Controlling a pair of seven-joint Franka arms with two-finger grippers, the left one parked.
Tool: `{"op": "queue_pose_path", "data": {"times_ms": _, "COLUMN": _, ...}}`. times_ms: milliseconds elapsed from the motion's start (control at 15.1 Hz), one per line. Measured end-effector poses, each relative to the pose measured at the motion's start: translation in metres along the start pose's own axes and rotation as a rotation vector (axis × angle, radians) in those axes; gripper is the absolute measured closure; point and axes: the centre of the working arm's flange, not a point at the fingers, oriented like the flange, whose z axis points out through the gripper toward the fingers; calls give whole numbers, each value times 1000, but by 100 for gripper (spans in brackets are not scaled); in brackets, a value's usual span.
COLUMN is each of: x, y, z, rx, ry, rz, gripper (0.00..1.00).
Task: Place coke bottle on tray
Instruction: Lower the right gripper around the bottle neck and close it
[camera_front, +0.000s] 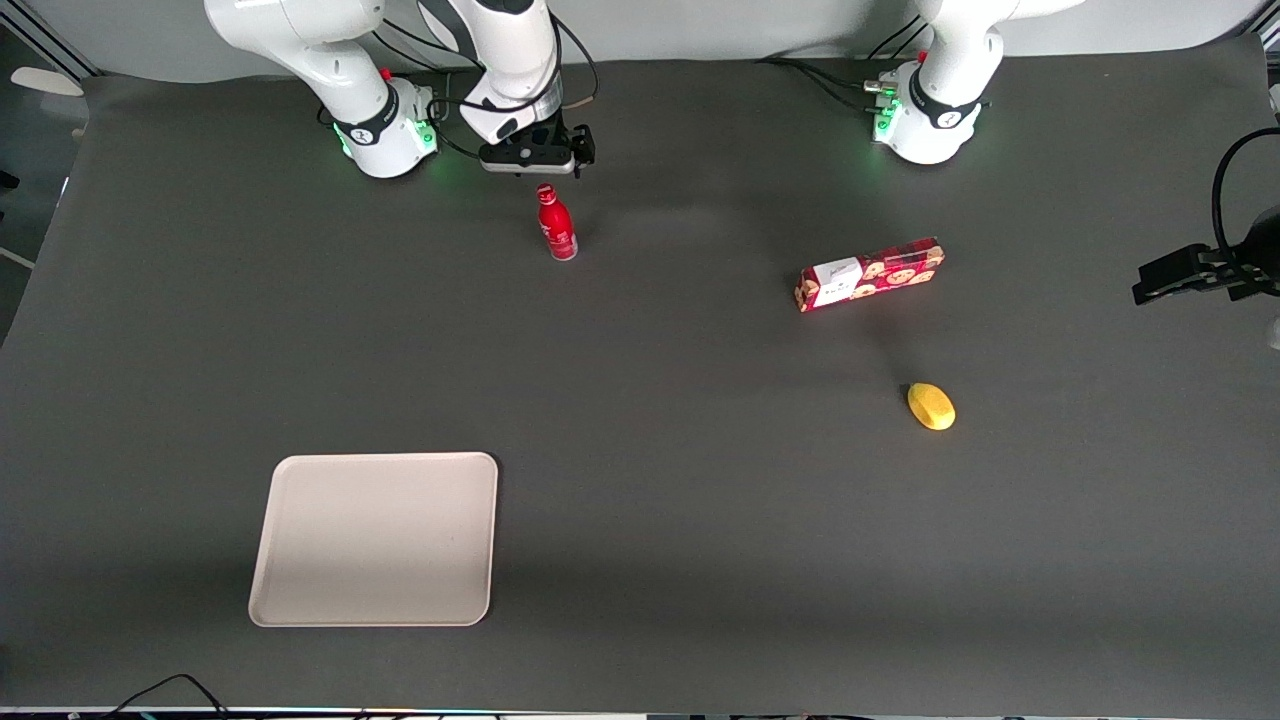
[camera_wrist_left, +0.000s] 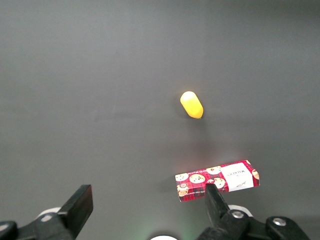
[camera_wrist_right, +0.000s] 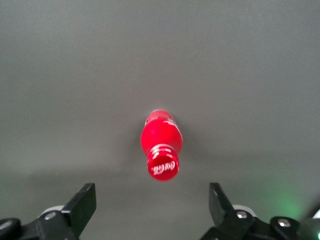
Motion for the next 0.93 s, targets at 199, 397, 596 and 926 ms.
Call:
{"op": "queue_pose_path", "data": {"times_ms": 199, "x": -2, "y": 6, "z": 15, "rx": 3, "ry": 17, "rz": 2, "gripper": 3}}
{"op": "queue_pose_path", "data": {"times_ms": 397, "x": -6, "y": 5, "z": 18, "rx": 1, "ry": 21, "rz": -8, "gripper": 13}}
{"op": "queue_pose_path", "data": {"times_ms": 596, "x": -6, "y": 3, "z": 17, "rx": 12, "ry": 33, "rz": -11, "gripper": 16}}
{"op": "queue_pose_path", "data": {"times_ms": 926, "x": -4, "y": 3, "z": 17, "rx": 21, "ry": 42, "rz": -6, "gripper": 35}}
